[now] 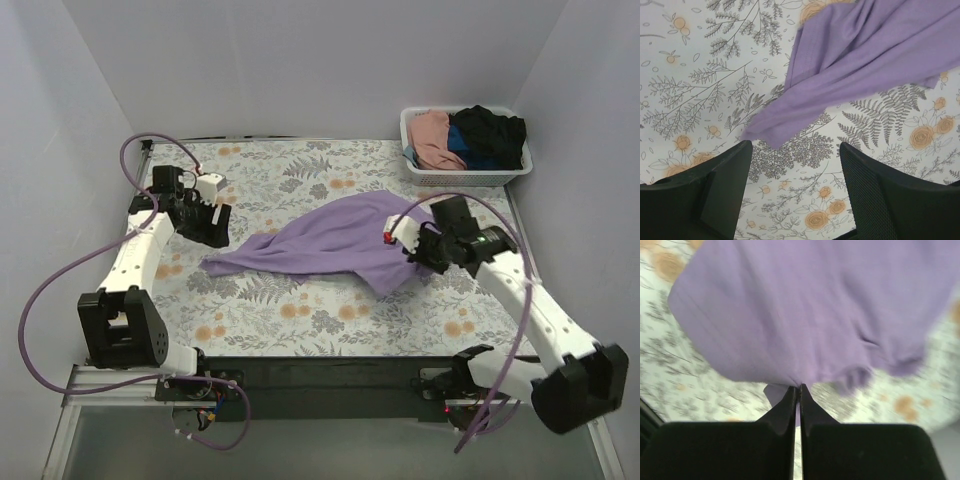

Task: Fold and stack the t-shirts
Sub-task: Flatten the tshirt out

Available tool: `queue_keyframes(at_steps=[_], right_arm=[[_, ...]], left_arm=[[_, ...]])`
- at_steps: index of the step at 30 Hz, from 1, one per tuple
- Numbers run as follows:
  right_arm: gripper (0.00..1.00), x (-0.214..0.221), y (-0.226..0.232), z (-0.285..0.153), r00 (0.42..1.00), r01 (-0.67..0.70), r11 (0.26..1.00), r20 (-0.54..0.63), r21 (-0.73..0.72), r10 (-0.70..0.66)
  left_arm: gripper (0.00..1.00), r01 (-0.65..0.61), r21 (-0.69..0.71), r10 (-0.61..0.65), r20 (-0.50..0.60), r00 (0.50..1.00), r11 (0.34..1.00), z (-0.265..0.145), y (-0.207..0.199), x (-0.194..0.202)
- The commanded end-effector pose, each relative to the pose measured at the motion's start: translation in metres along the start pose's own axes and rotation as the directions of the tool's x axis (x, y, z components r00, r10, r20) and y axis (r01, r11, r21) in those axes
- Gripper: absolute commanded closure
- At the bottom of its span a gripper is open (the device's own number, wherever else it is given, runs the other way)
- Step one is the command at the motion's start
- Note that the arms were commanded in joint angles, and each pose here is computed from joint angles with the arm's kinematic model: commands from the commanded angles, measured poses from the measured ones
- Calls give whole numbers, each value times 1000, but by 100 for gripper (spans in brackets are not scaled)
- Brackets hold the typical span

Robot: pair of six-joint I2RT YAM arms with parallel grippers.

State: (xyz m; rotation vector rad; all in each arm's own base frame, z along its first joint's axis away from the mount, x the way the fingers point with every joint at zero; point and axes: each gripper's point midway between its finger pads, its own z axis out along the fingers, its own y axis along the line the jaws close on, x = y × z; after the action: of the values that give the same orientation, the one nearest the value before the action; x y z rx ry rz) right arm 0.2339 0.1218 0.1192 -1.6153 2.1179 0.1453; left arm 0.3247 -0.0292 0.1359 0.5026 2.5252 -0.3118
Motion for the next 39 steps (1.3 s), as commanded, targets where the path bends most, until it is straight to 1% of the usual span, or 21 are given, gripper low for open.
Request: queue_keyframes(at_steps=[1, 2, 5, 6, 9, 10, 13, 14, 16, 17, 19, 20, 22, 23, 25, 26, 28, 29, 31, 34, 39], right_arm=[[99, 33, 7, -42, 995, 88, 996, -39, 23, -87], [99, 52, 13, -38, 995, 70, 998, -75, 10, -69], [99, 82, 22, -35, 987, 90, 996, -134, 14, -87], [99, 94, 30, -28, 984, 85, 996, -156, -8, -85], [99, 104, 34, -24, 985, 34, 999, -166, -24, -37], [99, 104, 31, -24, 985, 26, 999, -168, -19, -29], [99, 101, 6, -41, 991, -6, 999, -135, 41, 11], [99, 108, -2, -46, 989, -41, 997, -136, 63, 49], [99, 110, -4, -49, 989, -36, 998, -142, 43, 42], [99, 111, -2, -48, 988, -39, 999, -146, 30, 43], [99, 110, 1, -43, 989, -49, 999, -137, 5, 49], [99, 109, 2, -42, 989, -57, 998, -134, -4, 56], [99, 110, 4, -37, 988, -75, 997, -137, -26, 70], [99, 111, 5, -35, 986, -94, 995, -140, -35, 88], [99, 110, 6, -34, 986, -104, 994, -136, -45, 97], [99, 109, 6, -34, 986, -110, 993, -135, -45, 103], [99, 110, 7, -33, 985, -118, 992, -135, -46, 111], [99, 109, 6, -33, 985, -119, 992, -134, -45, 112], [99, 109, 5, -35, 984, -121, 992, -136, -41, 115], [99, 108, 5, -36, 983, -128, 991, -137, -35, 123], [99, 108, 3, -35, 980, -151, 988, -138, -34, 144]], left_arm=[[31, -129, 48, 125, 88, 988, 990, -28, -18, -11], [31, -173, 72, 166, 90, 982, 982, -32, -24, -6], [33, -249, 117, 240, 90, 967, 961, -36, -36, 7], [33, -305, 122, 295, 96, 951, 944, -35, -39, 18], [37, -376, 135, 365, 97, 926, 917, -35, -46, 34], [38, -419, 146, 410, 88, 908, 896, -34, -50, 46], [43, -467, 156, 464, 60, 884, 870, -30, -53, 66], [47, -480, 164, 477, 57, 877, 862, -31, -54, 71], [51, -519, 209, 516, 75, 853, 829, -31, -63, 80], [52, -573, 245, 570, 88, 817, 782, -32, -71, 94], [55, -631, 260, 625, 117, 772, 731, -32, -78, 103], [55, -684, 277, 682, 121, 721, 675, -28, -86, 116], [56, -719, 280, 726, 97, 680, 636, -22, -88, 130], [56, -752, 265, 762, 84, 642, 604, -17, -88, 137], [55, -777, 256, 787, 87, 611, 576, -13, -91, 140], [54, -800, 233, 804, 106, 586, 553, -9, -93, 134], [51, -795, 229, 799, 98, 594, 562, -2, -96, 137], [49, -811, 220, 814, 103, 572, 542, 4, -99, 134], [48, -799, 233, 813, 56, 580, 554, 14, -95, 138], [46, -800, 222, 814, 47, 579, 557, 26, -91, 130], [46, -813, 241, 831, 39, 554, 531, 39, -91, 134]])
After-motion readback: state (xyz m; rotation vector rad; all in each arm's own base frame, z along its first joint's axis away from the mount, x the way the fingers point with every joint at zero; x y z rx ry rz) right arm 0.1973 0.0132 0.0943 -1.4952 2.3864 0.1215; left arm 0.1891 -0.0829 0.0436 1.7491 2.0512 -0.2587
